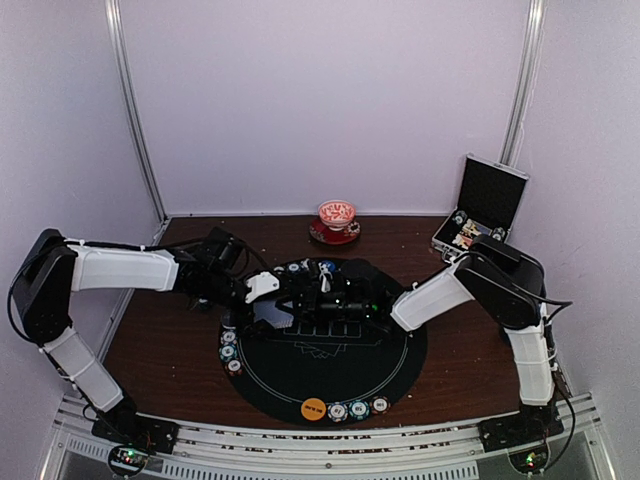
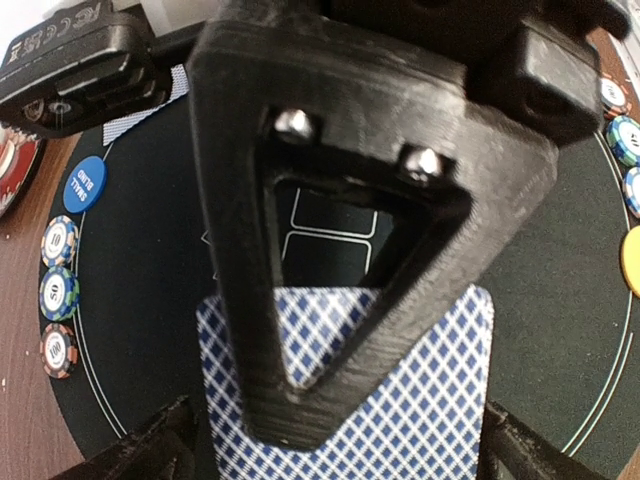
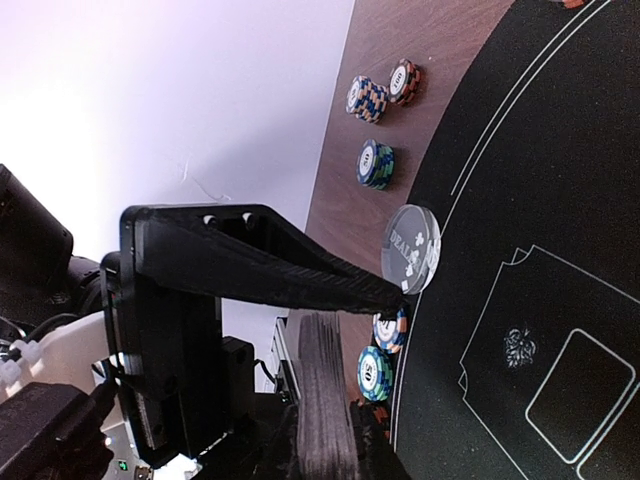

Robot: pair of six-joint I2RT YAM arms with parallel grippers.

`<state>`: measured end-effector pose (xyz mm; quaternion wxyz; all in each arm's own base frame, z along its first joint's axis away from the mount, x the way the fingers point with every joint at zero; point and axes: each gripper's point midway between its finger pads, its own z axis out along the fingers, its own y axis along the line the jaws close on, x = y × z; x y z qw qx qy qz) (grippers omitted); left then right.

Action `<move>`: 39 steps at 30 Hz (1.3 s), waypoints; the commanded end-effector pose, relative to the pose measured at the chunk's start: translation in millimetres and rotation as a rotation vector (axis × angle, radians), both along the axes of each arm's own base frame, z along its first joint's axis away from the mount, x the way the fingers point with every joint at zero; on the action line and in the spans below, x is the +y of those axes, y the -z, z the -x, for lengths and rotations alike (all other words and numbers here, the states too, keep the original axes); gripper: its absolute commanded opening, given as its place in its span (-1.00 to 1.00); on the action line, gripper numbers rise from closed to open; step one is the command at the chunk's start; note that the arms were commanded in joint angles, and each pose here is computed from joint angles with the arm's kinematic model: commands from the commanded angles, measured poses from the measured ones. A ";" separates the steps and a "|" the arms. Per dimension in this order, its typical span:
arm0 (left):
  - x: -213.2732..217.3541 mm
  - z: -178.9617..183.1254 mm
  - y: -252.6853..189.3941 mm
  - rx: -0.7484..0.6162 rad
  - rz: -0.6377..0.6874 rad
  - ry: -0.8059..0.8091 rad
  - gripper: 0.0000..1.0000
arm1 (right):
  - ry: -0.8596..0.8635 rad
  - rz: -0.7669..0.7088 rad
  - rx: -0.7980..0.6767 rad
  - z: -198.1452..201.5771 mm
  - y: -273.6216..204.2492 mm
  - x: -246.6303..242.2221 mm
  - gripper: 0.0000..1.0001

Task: Distribute texas hold em gaming equipment
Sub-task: Pass from the left arm to the right, then adjust the poker card on the poker table mat.

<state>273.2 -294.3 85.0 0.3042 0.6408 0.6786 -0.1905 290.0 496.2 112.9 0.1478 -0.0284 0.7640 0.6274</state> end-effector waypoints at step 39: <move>-10.6 11.8 6.0 0.075 -0.004 0.106 0.34 | -0.032 -0.031 -0.024 11.9 -18.7 11.8 -1.00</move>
